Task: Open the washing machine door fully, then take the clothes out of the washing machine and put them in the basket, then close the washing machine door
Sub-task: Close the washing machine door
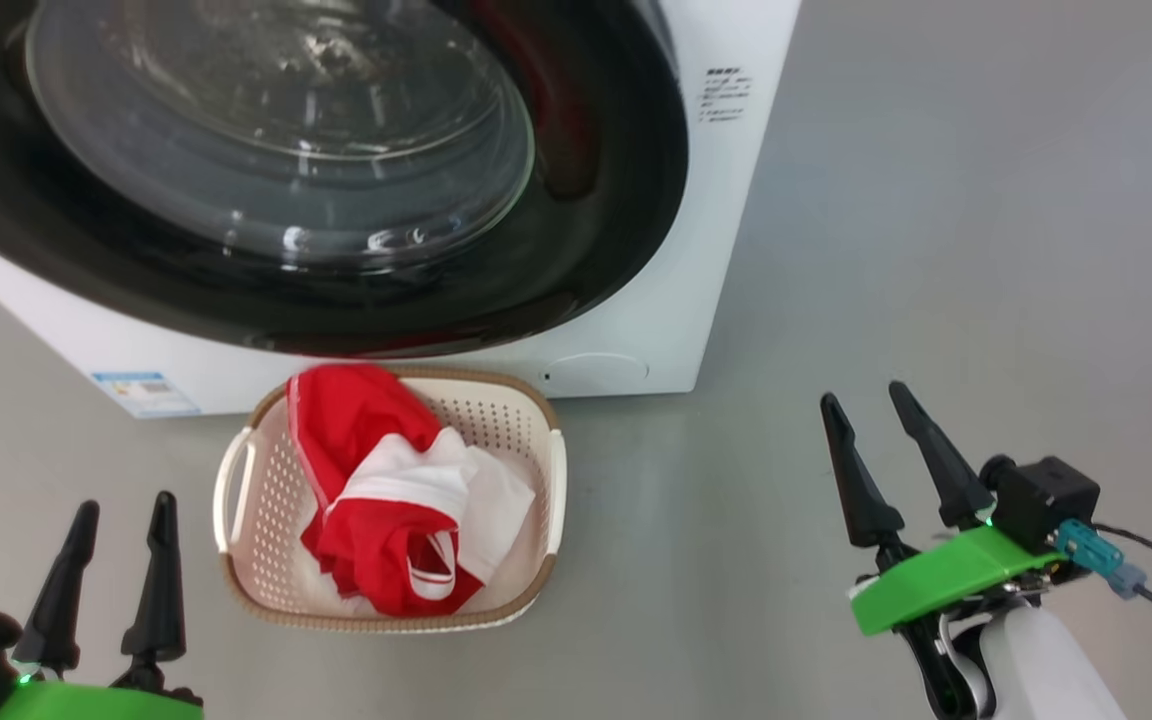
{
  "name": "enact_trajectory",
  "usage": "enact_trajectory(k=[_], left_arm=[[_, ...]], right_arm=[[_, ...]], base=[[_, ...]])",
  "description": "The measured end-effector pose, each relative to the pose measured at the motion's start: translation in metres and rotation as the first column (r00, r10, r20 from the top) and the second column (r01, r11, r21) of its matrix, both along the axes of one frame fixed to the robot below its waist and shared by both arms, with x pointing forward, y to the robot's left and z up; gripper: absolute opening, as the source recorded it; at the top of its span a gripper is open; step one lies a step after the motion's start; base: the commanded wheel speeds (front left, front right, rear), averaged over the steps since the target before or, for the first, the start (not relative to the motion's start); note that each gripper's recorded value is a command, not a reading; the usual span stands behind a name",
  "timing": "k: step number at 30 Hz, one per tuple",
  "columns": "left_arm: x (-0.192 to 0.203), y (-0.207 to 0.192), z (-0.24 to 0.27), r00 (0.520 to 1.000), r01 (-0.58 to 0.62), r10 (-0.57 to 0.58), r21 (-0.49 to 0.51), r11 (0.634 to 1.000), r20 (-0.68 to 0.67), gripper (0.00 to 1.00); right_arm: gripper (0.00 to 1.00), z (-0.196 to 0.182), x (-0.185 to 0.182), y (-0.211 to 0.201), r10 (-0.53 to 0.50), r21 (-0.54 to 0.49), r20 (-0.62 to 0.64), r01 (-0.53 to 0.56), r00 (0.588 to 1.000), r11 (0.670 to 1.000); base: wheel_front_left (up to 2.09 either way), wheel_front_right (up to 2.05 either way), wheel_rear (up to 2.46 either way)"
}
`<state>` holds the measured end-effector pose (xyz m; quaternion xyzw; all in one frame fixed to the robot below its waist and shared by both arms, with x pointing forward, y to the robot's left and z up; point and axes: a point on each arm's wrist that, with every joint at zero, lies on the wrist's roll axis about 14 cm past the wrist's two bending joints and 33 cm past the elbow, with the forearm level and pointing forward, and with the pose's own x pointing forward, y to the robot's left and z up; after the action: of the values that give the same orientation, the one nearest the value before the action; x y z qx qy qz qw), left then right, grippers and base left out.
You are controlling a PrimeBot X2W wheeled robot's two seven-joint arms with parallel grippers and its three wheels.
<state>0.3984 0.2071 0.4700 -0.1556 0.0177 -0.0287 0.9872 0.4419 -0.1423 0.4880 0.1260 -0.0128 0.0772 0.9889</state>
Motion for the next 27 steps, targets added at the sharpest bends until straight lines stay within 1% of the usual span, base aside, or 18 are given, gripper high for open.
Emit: enact_trajectory(k=[12, 16, 27], left_arm=[[-0.006, -0.013, 0.006, 0.999, 0.038, -0.038, -0.007, 0.999, 0.018, 1.0], [-0.005, -0.016, 0.009, 0.998, 0.049, -0.049, -0.005, 0.999, 0.025, 1.0], [-0.015, -0.025, 0.01, 0.997, 0.076, -0.076, 0.002, 0.997, 0.025, 1.0]], right_arm=[[1.0, 0.004, -0.027, -0.032, -0.088, -0.01, 0.003, 0.088, 0.996, 0.996], [1.0, 0.008, -0.031, -0.038, -0.101, -0.014, 0.013, 0.101, 0.995, 0.995], [1.0, 0.007, -0.056, -0.058, -0.149, -0.027, 0.006, 0.149, 0.989, 0.988]], base=[[0.0, 0.0, 0.0], [0.0, 0.0, 0.0], [0.0, 0.0, 0.0]])
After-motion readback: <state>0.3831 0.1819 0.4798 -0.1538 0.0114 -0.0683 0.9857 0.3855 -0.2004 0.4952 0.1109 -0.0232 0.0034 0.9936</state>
